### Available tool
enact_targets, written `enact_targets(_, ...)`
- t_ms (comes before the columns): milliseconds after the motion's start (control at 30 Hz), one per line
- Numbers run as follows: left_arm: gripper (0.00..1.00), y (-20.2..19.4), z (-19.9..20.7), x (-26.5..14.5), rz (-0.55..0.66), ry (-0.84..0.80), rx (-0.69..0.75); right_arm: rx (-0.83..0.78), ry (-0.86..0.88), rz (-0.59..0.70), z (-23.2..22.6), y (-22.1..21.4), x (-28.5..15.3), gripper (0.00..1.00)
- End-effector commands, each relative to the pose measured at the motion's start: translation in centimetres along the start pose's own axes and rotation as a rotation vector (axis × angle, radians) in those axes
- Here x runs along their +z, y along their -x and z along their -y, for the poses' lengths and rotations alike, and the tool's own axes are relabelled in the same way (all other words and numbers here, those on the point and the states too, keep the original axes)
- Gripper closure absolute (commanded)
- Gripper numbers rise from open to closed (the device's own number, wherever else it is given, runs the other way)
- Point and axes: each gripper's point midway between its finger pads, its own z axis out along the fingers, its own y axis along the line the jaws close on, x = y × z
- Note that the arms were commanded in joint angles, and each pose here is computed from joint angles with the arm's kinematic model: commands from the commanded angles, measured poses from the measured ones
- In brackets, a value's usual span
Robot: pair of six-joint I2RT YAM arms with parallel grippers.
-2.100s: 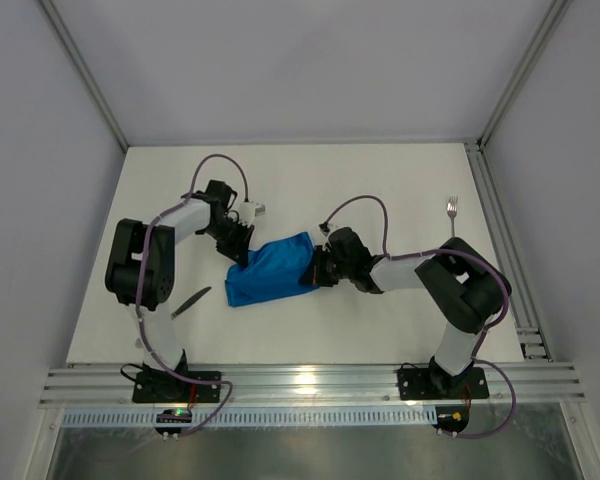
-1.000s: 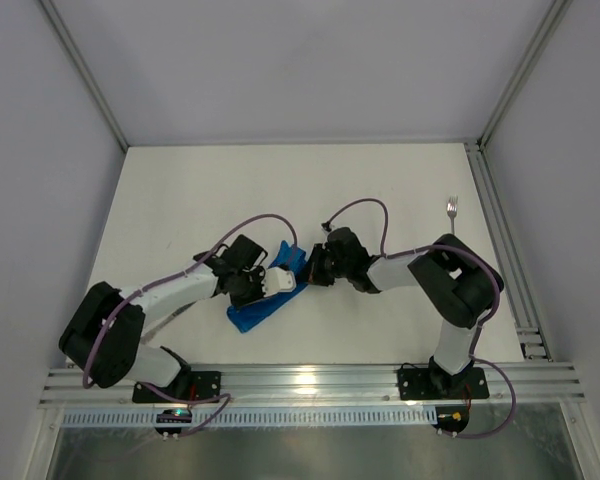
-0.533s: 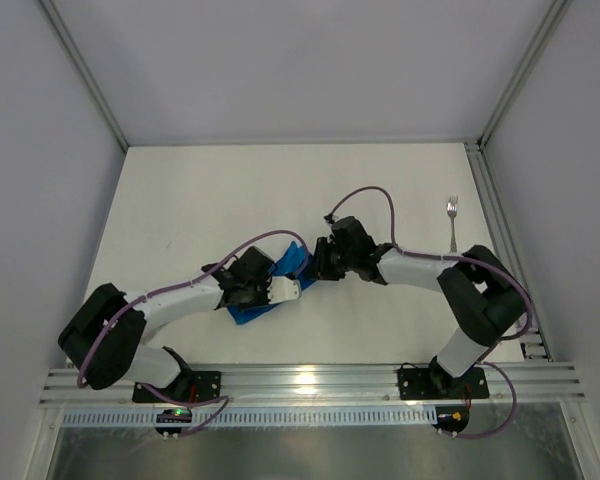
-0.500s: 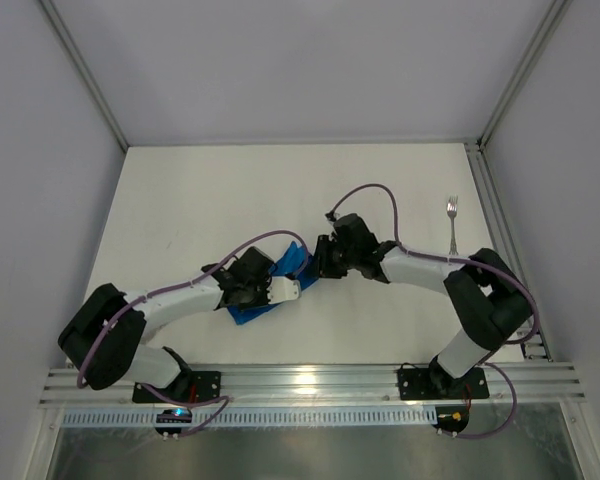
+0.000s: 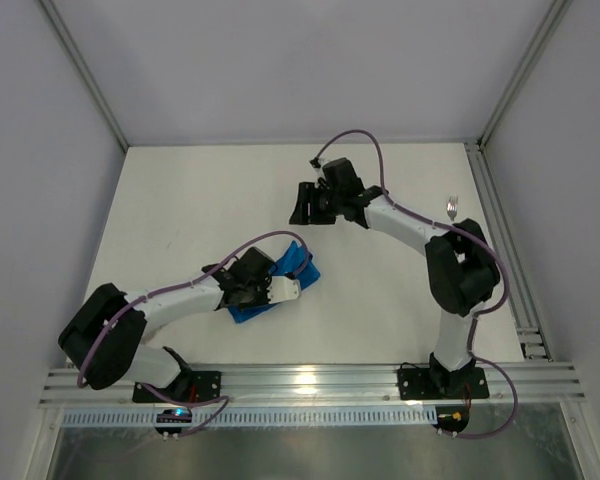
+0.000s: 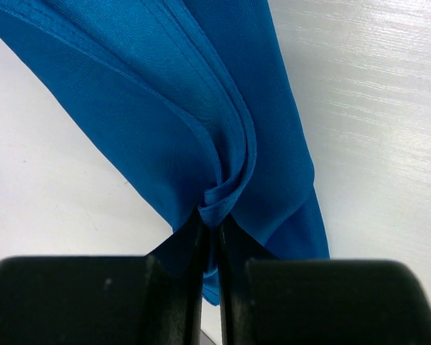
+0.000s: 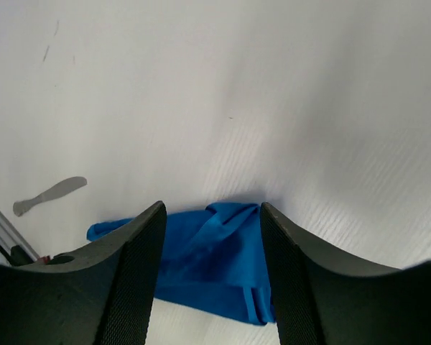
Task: Fold the napkin into a case and place the utensils inside
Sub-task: Fold the 2/3-rectangle-folded napkin at the center of the board.
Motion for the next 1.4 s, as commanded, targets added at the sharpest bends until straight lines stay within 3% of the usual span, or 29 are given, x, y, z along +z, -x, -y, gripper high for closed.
enact_targets(0,0.92,-0.5,0.3,0.3,-0.025,-0.002,0.005,-0.001,-0.026,-0.061,0.7,-0.8,2.3,0.41)
enact_targets(133,0.92,-0.5,0.5,0.4,-0.025,-0.007,-0.001,-0.017,-0.038,-0.099,0.7,-2.5,3.6,0.41)
enact_targets(233,0.92,-0.6,0.5,0.5,-0.028,-0.007,-0.01,-0.025,-0.05,-0.131,1.0,-4.0,4.0,0.6)
enact_targets(267,0.92,-0.5,0.6,0.5,-0.029,-0.009,-0.009,-0.021,-0.05,-0.137,1.1,-4.5,4.0,0.71)
enact_targets(500,0.92,-0.8,0.6,0.6,-0.04,-0.001,-0.021,0.006,-0.048,-0.124,1.6,-6.6,2.1,0.96)
enact_targets(700,0.89,-0.6,0.5,0.4,-0.032,0.007,-0.067,0.013,-0.08,-0.089,2.5,-7.7,0.3,0.96)
enact_targets(933,0.73,-0.2,0.1,0.0,-0.025,-0.003,-0.125,0.038,-0.07,-0.068,2.9,-9.1,-0.5,0.96)
enact_targets(1033,0.72,0.0,-0.4,-0.6,-0.009,-0.001,-0.147,0.059,-0.048,-0.058,2.6,-9.5,-1.0,0.96)
enact_targets(1267,0.79,-0.2,0.0,-0.4,-0.015,-0.016,-0.162,0.052,-0.05,-0.039,2.2,-10.7,-2.6,0.93)
enact_targets(1367,0.94,0.0,-0.1,-0.4,-0.004,-0.013,-0.17,0.07,-0.023,-0.06,2.0,-11.9,-2.6,0.87)
